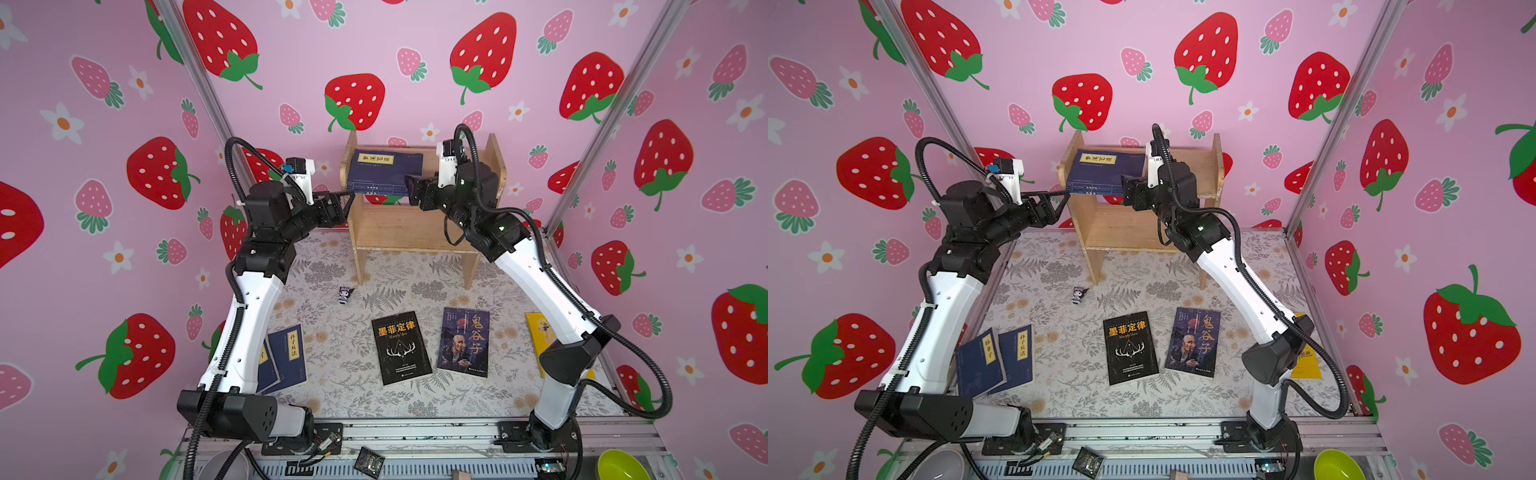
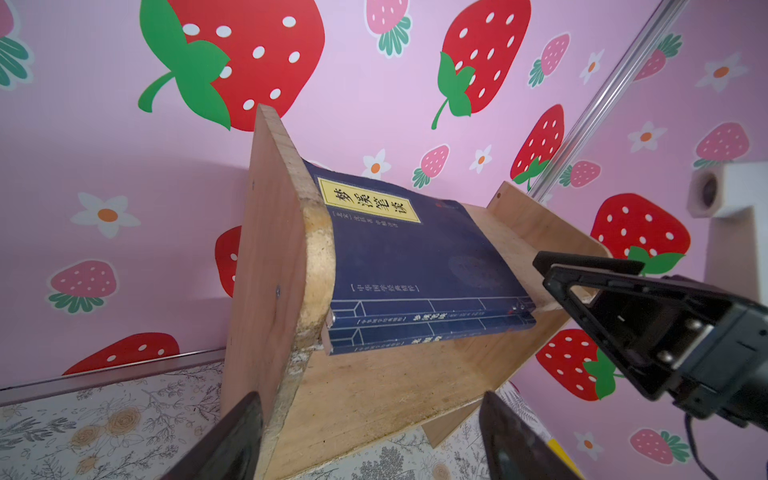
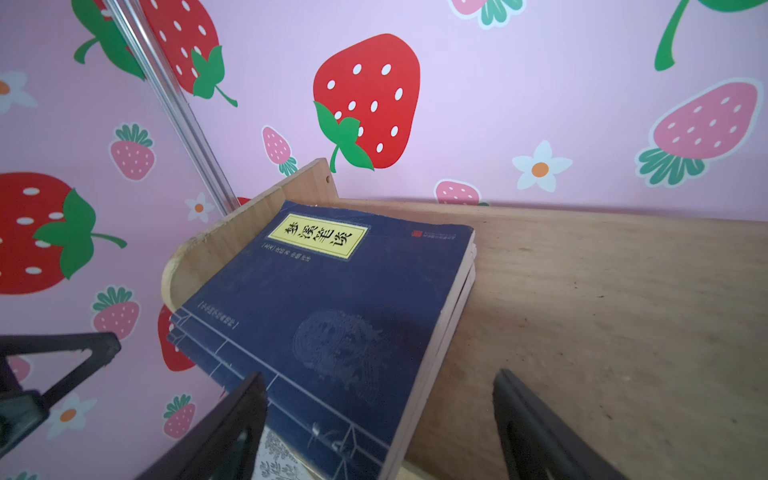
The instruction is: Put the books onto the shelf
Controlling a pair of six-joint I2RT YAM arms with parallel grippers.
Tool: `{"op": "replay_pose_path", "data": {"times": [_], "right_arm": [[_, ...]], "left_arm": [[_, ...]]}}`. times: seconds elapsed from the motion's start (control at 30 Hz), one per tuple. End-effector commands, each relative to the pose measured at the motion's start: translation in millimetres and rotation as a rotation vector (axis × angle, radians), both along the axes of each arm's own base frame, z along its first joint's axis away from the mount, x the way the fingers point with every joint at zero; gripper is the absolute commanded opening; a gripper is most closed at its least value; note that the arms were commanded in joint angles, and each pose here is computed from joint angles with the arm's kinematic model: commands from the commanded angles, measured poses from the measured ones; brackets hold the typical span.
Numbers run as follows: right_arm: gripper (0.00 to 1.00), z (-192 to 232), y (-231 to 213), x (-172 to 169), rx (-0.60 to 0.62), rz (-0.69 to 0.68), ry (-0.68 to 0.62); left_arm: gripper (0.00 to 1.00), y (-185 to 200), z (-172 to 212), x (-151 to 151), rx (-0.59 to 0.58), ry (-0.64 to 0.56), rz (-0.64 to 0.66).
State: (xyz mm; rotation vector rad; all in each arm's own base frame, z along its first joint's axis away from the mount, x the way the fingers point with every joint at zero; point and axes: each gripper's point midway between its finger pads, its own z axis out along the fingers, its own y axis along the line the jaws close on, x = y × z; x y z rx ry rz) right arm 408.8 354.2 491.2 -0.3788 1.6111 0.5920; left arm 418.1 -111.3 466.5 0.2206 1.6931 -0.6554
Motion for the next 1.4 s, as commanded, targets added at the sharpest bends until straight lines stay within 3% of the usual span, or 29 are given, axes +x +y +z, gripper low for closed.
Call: {"op": "replay_pose_path", "data": {"times": [0.0, 0.23, 0.5, 0.83, 1.07, 1.2, 1.37], "right_arm": [[0.88, 19, 1, -16, -0.099, 0.070, -0.186], [0.88, -13, 13, -19, -0.157, 0.138, -0.219], [0.86, -19, 12, -5, -0.147, 0.078, -0.221], [0.84, -33, 25, 7, -0.196, 0.093, -0.210], [0.81, -36, 26, 12, -0.203, 0.076, -0.206], [0.74, -35, 26, 14, -0.205, 0.064, -0.208], [0.74, -35, 29, 13, -0.197, 0.080, -0.210]], "left_arm": [[0.81, -4, -3, 3, 0.091, -0.050, -0.040], [0.74, -4, -4, 27, 0.097, -0.073, -0.029], [0.63, 7, -7, 52, 0.083, -0.087, 0.059], [0.59, 4, 1, 51, 0.050, -0.106, 0.047], [0.56, 9, -14, 58, 0.065, -0.046, 0.080], [0.54, 22, -21, 57, 0.086, -0.005, 0.153], [0.52, 27, -26, 55, 0.100, 0.042, 0.178]]}}
